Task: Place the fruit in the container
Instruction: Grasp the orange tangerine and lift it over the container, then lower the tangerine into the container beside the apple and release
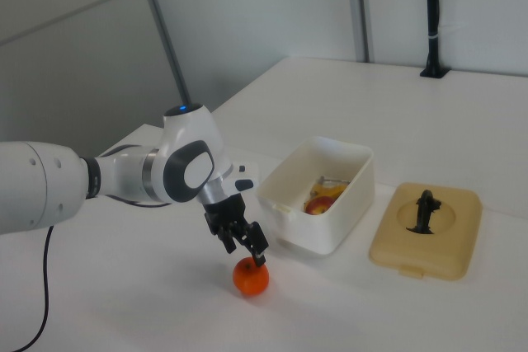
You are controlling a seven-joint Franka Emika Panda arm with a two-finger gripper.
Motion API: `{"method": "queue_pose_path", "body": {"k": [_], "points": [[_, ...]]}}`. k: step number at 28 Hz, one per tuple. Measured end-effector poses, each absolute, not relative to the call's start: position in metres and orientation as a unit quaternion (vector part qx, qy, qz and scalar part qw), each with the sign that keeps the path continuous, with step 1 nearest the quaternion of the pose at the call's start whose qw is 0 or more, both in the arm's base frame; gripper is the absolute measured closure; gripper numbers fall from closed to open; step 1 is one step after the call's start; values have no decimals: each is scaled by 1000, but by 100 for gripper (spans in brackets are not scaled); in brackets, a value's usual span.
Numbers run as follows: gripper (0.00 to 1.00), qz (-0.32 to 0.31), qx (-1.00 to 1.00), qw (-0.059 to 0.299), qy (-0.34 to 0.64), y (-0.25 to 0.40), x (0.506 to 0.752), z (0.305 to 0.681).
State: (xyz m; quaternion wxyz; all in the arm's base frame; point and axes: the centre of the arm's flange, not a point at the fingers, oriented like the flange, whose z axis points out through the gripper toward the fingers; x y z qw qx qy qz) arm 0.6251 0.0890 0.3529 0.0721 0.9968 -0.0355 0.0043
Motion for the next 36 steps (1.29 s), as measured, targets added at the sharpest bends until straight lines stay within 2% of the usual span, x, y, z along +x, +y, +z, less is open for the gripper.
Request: {"method": "queue_pose_path", "body": {"k": [11,14,16,23,29,36], "points": [[0,3,996,89,-18,85,613,325],[9,5,996,94,-13,84,612,321],[19,6,995,95,-12,84,612,321],[21,16,995,94,-14,84,614,330],[21,53,995,79,-27,82,627,372],[21,98,992,33,-75,70,649,457]]}}
